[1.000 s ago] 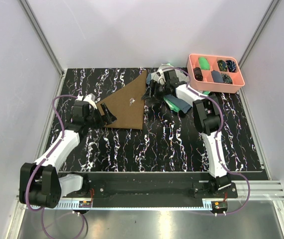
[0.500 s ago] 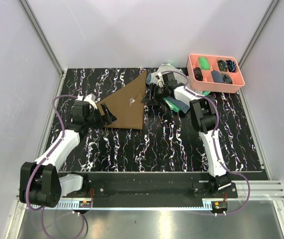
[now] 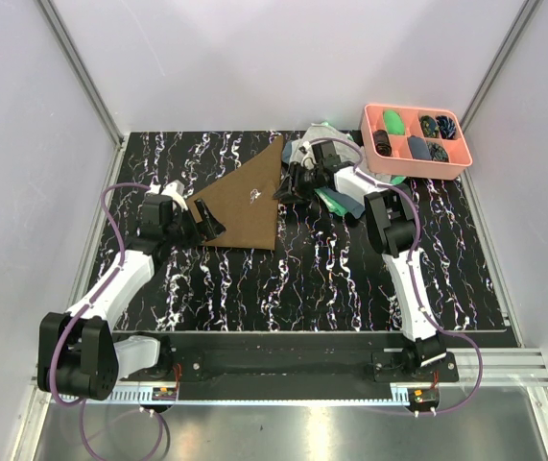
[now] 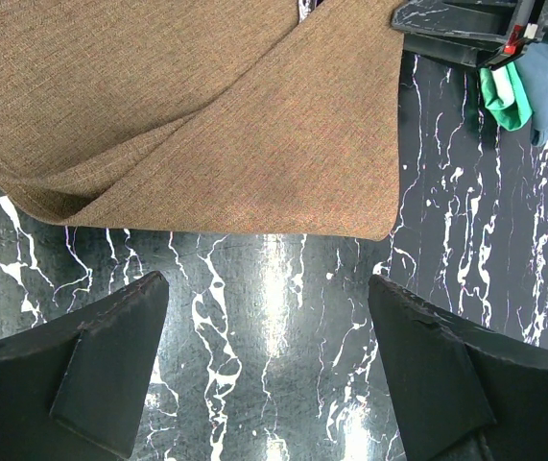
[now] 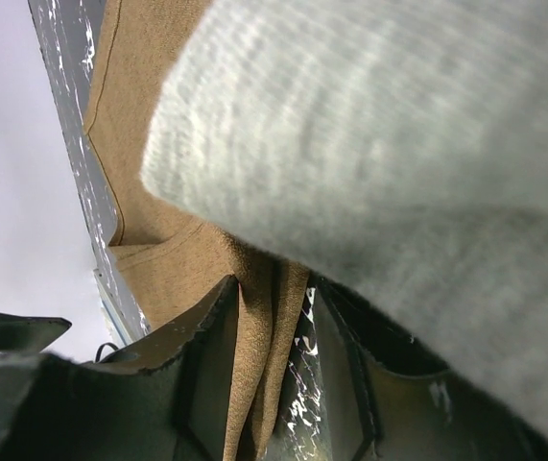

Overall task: Fold the napkin, place the utensils inside, and roll it up
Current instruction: Fold the napkin

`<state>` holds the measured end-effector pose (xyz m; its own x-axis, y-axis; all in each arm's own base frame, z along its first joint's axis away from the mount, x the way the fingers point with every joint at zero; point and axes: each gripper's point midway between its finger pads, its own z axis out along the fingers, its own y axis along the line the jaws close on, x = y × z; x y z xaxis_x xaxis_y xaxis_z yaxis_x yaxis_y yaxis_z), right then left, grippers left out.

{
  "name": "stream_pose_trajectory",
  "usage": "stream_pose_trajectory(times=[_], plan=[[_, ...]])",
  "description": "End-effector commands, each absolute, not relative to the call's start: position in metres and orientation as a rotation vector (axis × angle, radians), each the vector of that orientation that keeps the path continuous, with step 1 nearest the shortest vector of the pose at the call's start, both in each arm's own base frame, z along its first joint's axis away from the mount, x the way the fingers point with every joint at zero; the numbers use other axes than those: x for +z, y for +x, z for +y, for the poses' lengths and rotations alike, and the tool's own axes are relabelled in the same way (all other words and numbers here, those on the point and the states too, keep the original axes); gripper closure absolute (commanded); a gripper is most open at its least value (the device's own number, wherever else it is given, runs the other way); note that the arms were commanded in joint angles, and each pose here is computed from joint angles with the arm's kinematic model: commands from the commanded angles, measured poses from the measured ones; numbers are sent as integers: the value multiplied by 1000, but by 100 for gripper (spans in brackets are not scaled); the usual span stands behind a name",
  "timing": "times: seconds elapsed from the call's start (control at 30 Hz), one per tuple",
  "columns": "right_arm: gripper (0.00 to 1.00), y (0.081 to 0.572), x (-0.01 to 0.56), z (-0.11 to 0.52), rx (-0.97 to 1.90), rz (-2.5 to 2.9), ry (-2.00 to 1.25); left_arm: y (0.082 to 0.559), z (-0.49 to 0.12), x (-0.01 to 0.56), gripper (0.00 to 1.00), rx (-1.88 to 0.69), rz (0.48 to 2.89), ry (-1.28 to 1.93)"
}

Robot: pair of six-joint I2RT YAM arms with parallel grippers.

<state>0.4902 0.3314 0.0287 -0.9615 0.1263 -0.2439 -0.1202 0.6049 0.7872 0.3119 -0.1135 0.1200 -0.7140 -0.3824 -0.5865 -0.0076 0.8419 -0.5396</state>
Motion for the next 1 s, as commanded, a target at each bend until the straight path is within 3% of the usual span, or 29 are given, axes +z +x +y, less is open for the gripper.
stream_pose_trajectory(times=[0.0, 0.17, 0.27, 0.3, 0.4, 0.67, 0.97], plan=[[55, 483, 6, 341, 1260, 2608, 0, 322, -118, 136, 12, -705, 2225, -245], [62, 479, 0, 346, 1236, 2628, 0, 321, -119, 137, 12, -711, 2219, -242], [78, 477, -2, 343, 1217, 2639, 15, 321, -118, 139, 12, -709, 2211, -240], [87, 476, -2, 344, 1216, 2640, 13, 321, -118, 140, 12, -707, 2210, -237], [99, 467, 1, 348, 1198, 2649, 0, 321, -118, 145, 12, -704, 2199, -232], [100, 410, 13, 397, 1286, 2583, -6, 320, -116, 160, 12, -694, 2161, -216], [100, 310, 17, 458, 1427, 2473, 233, 312, -113, 180, 12, -689, 2093, -195]])
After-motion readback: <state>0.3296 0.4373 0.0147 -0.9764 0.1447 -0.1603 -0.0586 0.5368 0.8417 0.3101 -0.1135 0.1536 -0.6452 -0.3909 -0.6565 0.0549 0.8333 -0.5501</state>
